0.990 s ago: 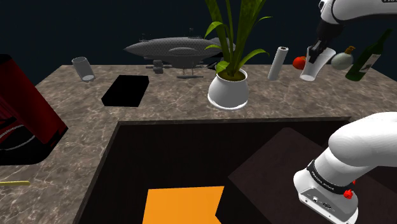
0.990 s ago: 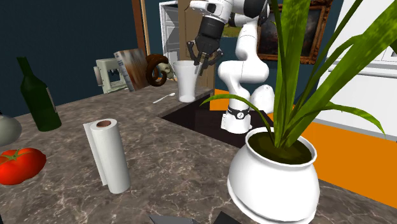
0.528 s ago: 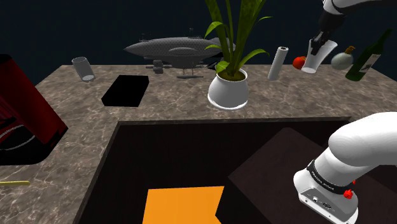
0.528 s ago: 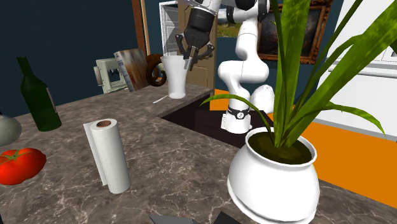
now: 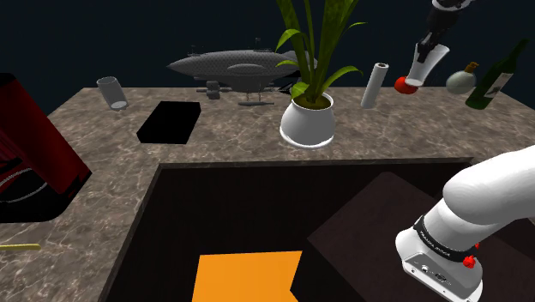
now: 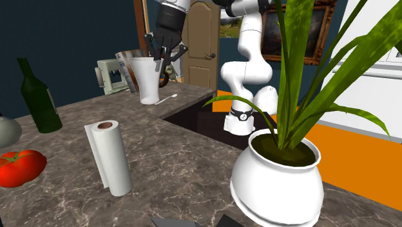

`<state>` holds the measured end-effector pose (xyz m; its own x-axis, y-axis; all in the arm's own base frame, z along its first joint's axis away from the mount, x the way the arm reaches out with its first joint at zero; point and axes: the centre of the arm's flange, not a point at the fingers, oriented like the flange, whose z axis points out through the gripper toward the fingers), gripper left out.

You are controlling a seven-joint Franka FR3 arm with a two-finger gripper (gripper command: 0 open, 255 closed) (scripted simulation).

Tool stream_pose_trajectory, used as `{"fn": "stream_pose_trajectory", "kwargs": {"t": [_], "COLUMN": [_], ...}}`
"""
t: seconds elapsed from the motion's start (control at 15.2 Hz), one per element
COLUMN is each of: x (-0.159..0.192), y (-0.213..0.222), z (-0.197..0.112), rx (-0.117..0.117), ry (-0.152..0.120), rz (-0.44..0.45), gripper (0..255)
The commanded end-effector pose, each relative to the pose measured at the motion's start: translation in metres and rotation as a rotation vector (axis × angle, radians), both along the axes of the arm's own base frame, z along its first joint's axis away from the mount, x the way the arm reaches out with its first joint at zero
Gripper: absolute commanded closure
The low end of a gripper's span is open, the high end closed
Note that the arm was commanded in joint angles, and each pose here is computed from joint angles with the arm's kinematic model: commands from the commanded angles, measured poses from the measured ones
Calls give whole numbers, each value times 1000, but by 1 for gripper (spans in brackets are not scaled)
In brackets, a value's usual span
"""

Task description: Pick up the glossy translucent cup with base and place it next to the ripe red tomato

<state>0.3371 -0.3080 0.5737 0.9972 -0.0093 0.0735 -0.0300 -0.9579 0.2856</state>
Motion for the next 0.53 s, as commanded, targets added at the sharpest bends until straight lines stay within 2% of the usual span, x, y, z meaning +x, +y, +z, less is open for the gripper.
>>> {"fn": "stream_pose_trajectory", "kwargs": {"t": [0.0,0.46], "x": [11,52], "y": [-28,-111], "z": [-2,-1], "rx": [-2,-2], "ry": [1,1], "rz": [0,0], "gripper": [255,255]}}
